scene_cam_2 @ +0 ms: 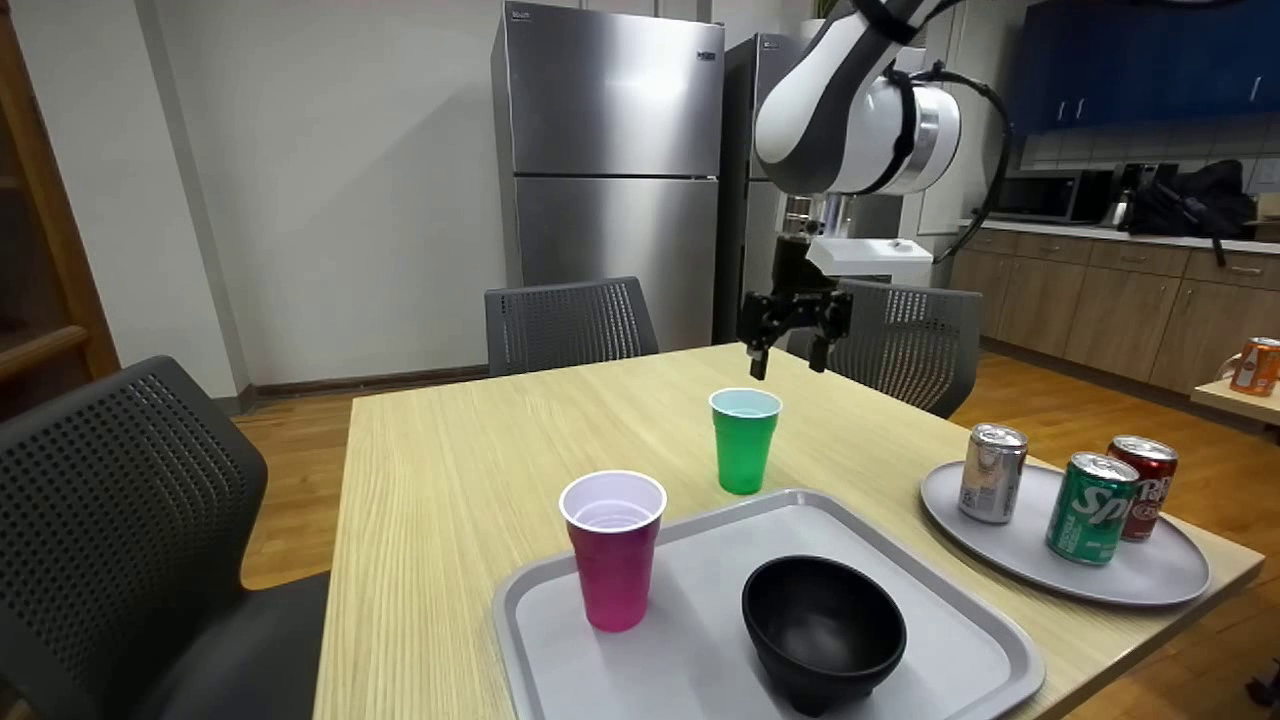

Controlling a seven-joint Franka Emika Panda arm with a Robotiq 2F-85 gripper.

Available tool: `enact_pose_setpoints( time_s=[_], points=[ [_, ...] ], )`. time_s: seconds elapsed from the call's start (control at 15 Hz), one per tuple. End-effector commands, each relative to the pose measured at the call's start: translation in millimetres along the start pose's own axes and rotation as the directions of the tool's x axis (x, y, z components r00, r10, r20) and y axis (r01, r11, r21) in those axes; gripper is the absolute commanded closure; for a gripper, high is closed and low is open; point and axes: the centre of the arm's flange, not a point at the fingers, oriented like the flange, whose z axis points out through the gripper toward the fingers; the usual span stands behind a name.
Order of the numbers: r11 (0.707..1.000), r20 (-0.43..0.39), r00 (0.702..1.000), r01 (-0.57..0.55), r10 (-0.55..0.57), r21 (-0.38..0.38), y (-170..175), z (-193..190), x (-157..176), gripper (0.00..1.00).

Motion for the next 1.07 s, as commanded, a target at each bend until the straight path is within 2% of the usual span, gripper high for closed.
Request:
enact_pose_setpoints(
  time_s=[0.0,0.47,1.0],
  points=[
    [0.999,0.03,0.999,0.037,-0.036,-0.013,-7.1,-24.1,-29.8,0.0],
    [0.998,0.055,0.997,0.061,-0.06,-0.021,-35.5,-37.4,-55.1,0.0],
    [0.998,0.07,0.996,0.05,-0.048,-0.027,-92.1,-31.3,-65.5,0.0]
  ],
)
